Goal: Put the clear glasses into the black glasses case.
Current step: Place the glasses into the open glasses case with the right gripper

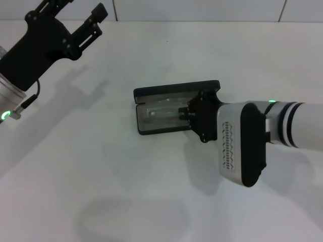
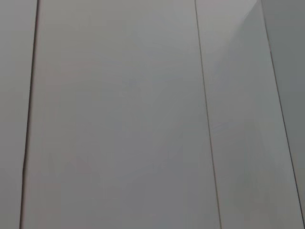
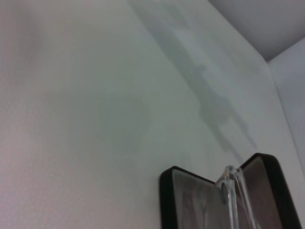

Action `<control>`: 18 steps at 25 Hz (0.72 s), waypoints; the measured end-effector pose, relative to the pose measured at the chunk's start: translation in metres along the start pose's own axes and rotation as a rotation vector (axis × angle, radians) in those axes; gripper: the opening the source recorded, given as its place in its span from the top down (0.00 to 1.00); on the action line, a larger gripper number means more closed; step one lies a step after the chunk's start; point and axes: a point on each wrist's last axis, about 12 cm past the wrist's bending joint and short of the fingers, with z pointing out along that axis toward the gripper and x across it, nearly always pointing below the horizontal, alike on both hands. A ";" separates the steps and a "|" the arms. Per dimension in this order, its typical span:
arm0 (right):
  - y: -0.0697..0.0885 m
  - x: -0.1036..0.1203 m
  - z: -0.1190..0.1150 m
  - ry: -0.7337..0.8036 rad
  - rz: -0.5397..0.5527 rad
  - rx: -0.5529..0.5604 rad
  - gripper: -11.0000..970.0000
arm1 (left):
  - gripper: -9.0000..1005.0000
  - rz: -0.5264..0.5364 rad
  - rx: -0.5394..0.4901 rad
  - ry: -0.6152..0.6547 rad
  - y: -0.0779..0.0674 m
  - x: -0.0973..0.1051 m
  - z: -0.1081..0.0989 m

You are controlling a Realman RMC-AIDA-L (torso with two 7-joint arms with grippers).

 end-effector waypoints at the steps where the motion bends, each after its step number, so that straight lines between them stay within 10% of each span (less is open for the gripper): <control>1: 0.000 0.000 0.000 0.000 0.000 0.000 0.87 | 0.28 0.000 0.000 0.000 0.000 0.000 0.000; 18: 0.004 0.000 0.007 0.031 -0.054 0.049 0.85 | 0.28 -0.005 0.000 0.002 -0.001 0.001 -0.002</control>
